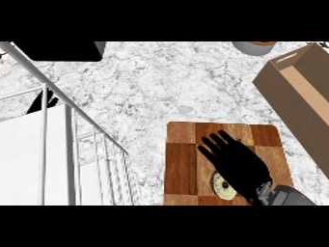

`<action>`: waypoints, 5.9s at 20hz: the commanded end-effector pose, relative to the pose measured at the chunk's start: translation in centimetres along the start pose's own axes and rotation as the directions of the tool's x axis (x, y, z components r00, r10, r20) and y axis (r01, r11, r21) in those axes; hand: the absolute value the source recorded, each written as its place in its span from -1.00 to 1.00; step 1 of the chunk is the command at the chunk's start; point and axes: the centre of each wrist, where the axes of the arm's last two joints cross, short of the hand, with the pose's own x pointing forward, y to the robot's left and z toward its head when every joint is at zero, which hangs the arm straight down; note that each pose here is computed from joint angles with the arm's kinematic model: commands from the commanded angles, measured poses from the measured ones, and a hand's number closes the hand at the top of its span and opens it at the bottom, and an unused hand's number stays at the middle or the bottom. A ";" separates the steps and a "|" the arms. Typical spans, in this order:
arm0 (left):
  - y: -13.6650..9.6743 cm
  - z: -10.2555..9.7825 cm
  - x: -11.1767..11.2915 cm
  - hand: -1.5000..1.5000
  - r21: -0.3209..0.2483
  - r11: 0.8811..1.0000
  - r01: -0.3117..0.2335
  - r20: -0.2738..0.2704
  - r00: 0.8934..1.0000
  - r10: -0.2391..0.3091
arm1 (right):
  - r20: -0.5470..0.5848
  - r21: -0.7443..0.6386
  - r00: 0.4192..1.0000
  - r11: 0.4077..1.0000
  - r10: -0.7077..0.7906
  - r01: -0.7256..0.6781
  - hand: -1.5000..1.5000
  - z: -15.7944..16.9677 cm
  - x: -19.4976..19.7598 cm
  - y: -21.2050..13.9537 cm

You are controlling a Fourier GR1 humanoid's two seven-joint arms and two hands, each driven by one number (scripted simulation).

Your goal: Pick the sweet potato from the cutting board and place it in the cardboard box

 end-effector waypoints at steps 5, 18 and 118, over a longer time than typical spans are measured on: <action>2.9 1.2 0.1 0.00 -0.014 1.000 0.028 0.012 1.000 -0.027 | -0.009 0.047 0.999 0.998 0.032 -0.032 -1.00 0.5 0.4 2.9; 0.1 1.9 2.1 0.00 -0.005 1.000 0.003 0.025 1.000 -0.003 | -0.014 0.040 1.000 0.999 0.025 -0.025 -1.00 -3.6 -1.3 2.4; 2.1 2.7 -0.1 0.00 0.011 1.000 0.000 -0.001 1.000 0.000 | 0.150 -0.981 0.111 -0.134 -0.982 0.140 -1.00 10.8 -28.5 5.4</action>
